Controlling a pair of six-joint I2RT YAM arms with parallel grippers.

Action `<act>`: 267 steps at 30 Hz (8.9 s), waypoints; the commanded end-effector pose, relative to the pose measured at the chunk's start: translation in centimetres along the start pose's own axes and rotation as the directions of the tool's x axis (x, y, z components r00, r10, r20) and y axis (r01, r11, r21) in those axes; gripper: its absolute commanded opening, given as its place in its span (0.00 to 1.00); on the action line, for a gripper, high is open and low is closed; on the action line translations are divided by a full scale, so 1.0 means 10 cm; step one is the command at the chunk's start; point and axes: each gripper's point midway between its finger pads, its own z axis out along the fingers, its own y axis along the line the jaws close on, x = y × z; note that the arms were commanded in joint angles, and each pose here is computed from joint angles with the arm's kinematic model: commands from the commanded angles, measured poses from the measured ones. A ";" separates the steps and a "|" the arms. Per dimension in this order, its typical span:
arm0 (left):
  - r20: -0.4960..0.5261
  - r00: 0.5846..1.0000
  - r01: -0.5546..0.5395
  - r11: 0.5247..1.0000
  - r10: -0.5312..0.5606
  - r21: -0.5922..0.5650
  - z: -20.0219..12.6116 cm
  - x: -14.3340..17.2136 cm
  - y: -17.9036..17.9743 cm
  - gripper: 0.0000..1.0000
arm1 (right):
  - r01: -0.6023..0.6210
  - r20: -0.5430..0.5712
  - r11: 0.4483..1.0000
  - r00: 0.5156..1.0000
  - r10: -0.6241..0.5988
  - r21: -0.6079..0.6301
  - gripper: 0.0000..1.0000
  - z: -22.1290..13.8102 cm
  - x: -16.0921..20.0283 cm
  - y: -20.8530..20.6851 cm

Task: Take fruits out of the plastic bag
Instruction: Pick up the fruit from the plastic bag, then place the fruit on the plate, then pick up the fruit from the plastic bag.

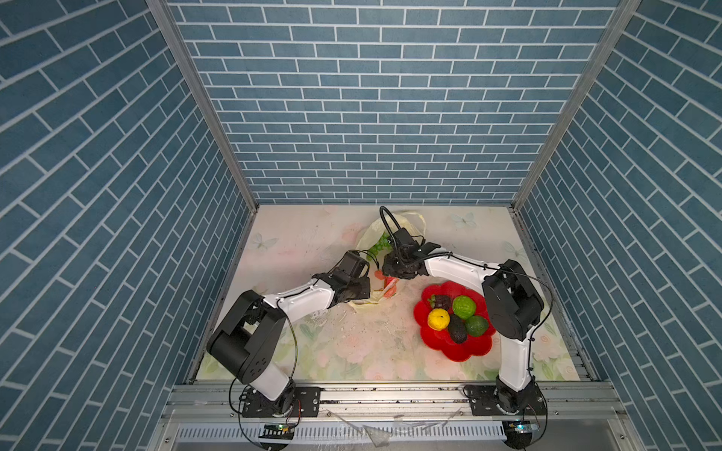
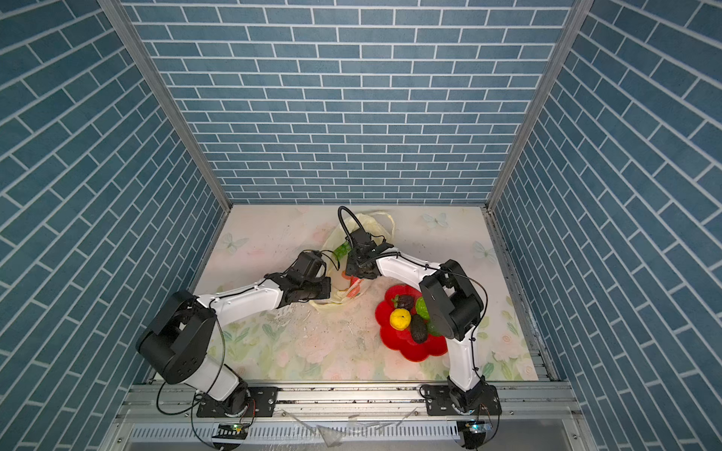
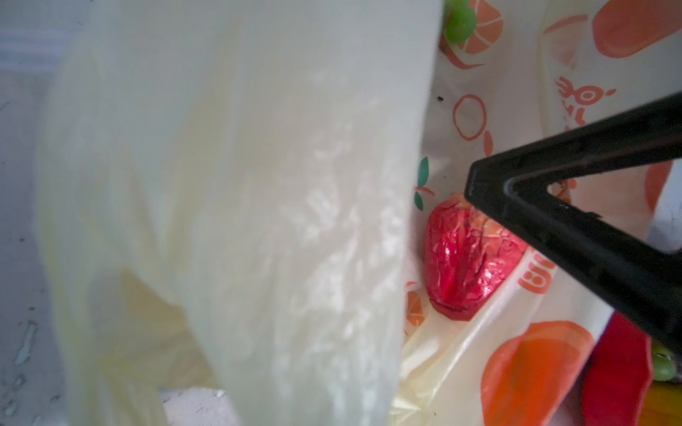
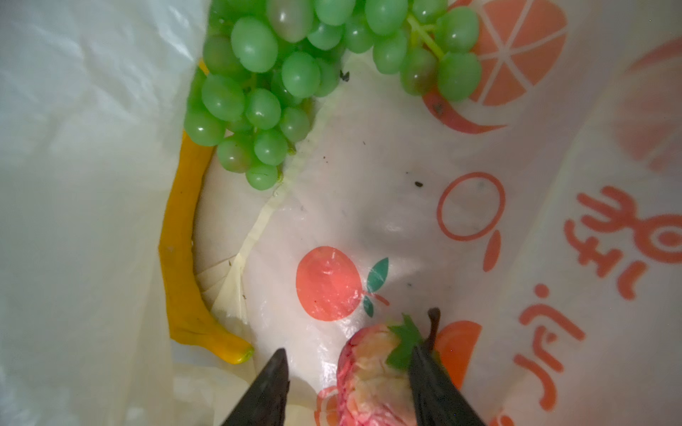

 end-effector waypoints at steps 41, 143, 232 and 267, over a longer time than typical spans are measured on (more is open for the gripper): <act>0.014 1.000 -0.003 1.000 0.003 -0.029 -0.03 0.02 0.06 0.11 | 0.079 -0.120 0.996 0.989 -0.085 -0.051 0.81 0.22 0.14 0.30; 0.018 0.998 0.069 0.996 -0.068 -0.058 0.05 0.00 0.31 0.12 | 0.185 -0.325 0.933 0.942 -0.079 0.309 0.46 -1.75 1.21 -1.67; -0.035 0.993 0.097 0.960 -0.110 -0.263 -0.01 -0.75 0.71 0.24 | -0.096 0.057 0.944 0.991 0.120 -0.315 0.62 0.14 -0.47 0.44; 0.093 0.931 0.342 0.932 -0.353 0.121 -0.37 -0.26 0.34 0.00 | 0.108 -0.060 0.966 0.990 -0.126 -0.236 0.68 0.90 0.20 1.33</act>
